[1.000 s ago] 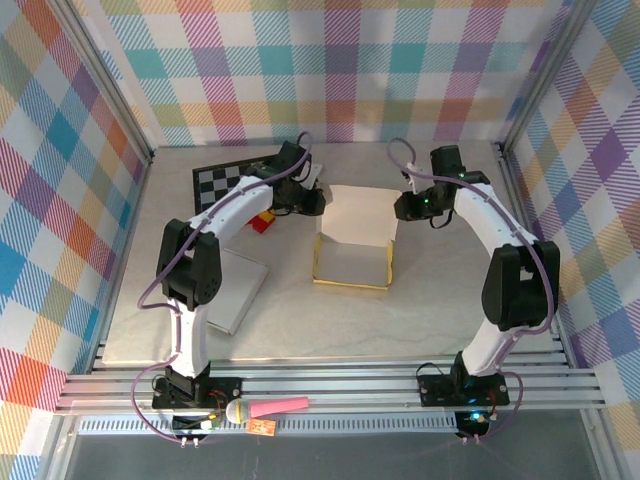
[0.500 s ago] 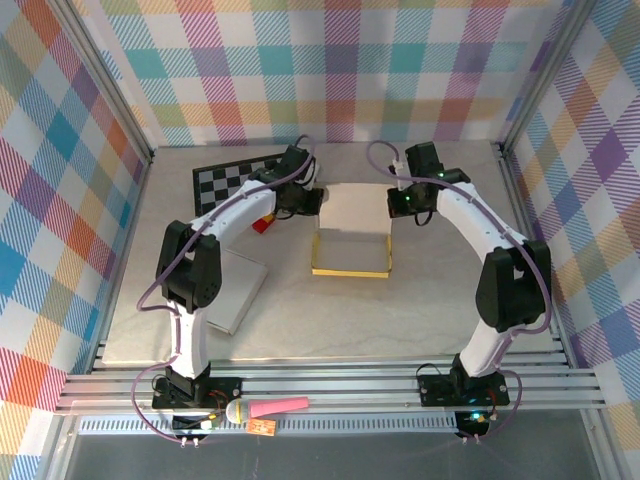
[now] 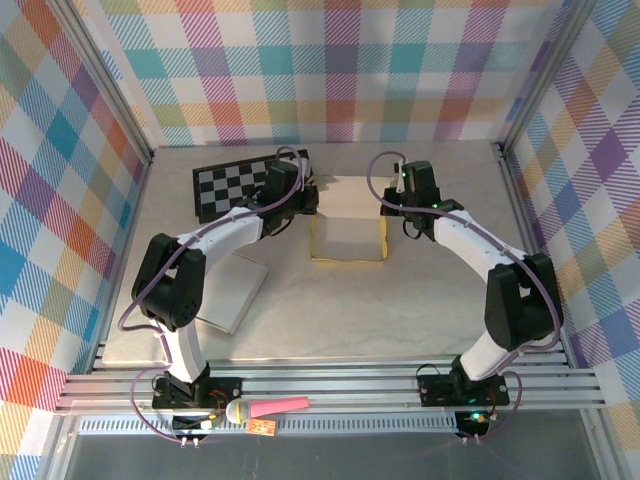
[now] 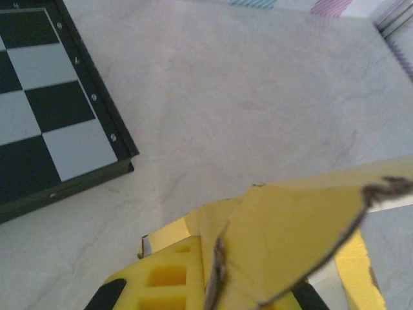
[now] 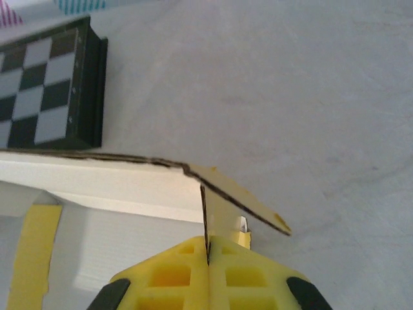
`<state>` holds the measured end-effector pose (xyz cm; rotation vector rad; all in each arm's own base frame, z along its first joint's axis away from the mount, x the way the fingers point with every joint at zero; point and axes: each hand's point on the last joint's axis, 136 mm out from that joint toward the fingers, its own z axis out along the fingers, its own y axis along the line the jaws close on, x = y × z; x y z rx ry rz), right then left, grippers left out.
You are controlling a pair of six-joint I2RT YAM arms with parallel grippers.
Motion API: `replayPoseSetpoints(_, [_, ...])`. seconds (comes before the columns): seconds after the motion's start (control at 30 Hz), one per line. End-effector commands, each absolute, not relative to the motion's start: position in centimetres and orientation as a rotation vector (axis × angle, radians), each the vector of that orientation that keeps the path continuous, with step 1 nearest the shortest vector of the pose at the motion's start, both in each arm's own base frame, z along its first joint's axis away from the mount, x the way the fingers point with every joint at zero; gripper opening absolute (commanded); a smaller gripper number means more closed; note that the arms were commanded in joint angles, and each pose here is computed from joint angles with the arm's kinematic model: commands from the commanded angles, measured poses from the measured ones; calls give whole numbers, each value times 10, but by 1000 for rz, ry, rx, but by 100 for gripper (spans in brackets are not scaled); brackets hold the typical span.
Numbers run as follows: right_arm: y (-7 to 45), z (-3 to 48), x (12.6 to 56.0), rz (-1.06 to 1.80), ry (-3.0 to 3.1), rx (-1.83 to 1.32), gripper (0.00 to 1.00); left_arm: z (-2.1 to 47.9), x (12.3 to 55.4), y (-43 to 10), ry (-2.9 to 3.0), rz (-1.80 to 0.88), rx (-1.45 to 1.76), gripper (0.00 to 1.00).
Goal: Fold the paper box
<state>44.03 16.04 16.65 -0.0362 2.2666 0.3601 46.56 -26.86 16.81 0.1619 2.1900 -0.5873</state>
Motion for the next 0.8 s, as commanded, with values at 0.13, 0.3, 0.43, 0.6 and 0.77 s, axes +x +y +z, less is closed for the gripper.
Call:
replayPoseSetpoints(0.13, [190, 177, 432, 521, 2081, -57, 0, 189, 468, -290, 1999, -772, 152, 0])
replayPoseSetpoints(0.3, [194, 170, 417, 504, 2062, -94, 0, 179, 461, -289, 1972, -806, 146, 1])
replayPoseSetpoints(0.43, [198, 166, 406, 450, 2063, -155, 0, 171, 451, -284, 1968, -804, 154, 4])
replayPoseSetpoints(0.6, [195, 156, 391, 396, 2064, -186, 0, 161, 436, -276, 1968, -791, 167, 10])
replayPoseSetpoints(0.77, [197, 152, 376, 359, 2066, -228, 2, 158, 421, -269, 1961, -756, 176, 14])
